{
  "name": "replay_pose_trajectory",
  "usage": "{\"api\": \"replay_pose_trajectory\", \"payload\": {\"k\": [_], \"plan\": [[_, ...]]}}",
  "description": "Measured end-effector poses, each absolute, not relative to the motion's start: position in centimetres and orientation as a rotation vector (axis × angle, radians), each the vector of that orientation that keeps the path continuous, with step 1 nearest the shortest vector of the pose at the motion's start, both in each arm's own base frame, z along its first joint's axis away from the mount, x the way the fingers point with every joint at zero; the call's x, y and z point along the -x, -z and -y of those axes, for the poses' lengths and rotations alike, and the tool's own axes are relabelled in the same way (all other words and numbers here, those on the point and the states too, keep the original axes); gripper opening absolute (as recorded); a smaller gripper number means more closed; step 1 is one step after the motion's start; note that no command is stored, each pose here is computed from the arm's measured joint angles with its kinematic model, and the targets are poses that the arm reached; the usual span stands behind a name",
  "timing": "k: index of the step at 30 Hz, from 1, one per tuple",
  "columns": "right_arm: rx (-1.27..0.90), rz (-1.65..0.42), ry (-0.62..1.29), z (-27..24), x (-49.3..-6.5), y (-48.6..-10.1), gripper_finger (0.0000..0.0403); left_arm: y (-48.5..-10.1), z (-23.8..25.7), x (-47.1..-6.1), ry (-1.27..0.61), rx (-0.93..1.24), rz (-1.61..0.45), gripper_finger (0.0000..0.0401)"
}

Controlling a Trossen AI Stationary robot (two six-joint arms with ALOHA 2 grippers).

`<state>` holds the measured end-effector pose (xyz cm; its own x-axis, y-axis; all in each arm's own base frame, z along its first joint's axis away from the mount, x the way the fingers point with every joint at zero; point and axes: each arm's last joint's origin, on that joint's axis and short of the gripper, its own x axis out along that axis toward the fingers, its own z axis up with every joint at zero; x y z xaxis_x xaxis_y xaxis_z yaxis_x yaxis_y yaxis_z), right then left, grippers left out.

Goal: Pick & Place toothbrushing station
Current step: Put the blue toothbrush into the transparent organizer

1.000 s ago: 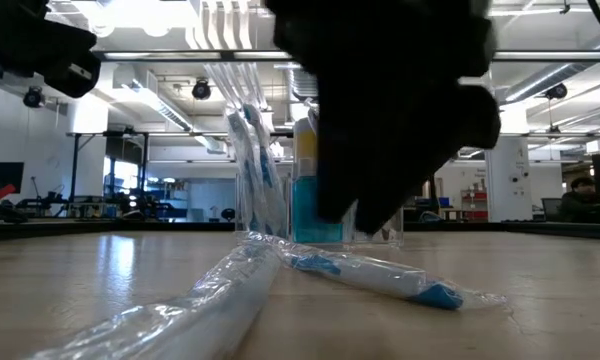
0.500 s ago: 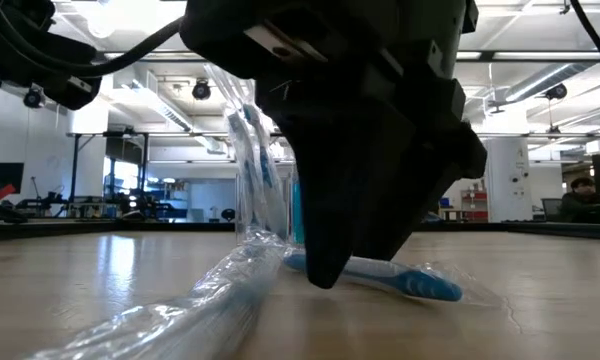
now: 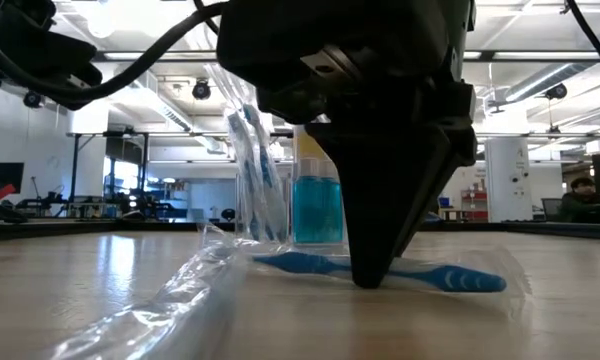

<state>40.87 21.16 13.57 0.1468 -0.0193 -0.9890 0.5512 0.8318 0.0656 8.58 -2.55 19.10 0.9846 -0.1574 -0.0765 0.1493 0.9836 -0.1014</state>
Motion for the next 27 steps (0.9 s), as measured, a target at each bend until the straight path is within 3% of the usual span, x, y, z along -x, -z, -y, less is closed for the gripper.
{"api": "replay_pose_trajectory", "payload": {"k": [5, 14, 23, 27], "plan": [[-0.406, -1.36, 0.473, -21.5, -41.0, -15.2, 0.0022, -19.2, 2.6, -8.6, 0.154, 0.114, -0.08, 0.0021], [-0.303, -1.255, 0.481, -22.6, -41.0, -21.4, 0.002, -19.2, 2.6, -8.6, 0.153, 0.159, -0.081, 0.0021], [-0.104, -0.878, 0.191, -25.1, -41.8, -28.6, 0.0019, -19.3, 2.5, -8.6, 0.153, 0.137, -0.075, 0.0021], [0.022, -0.665, 0.165, -25.2, -41.2, -32.4, 0.0019, -19.5, 2.5, -8.6, 0.155, 0.143, -0.059, 0.0021]]}}
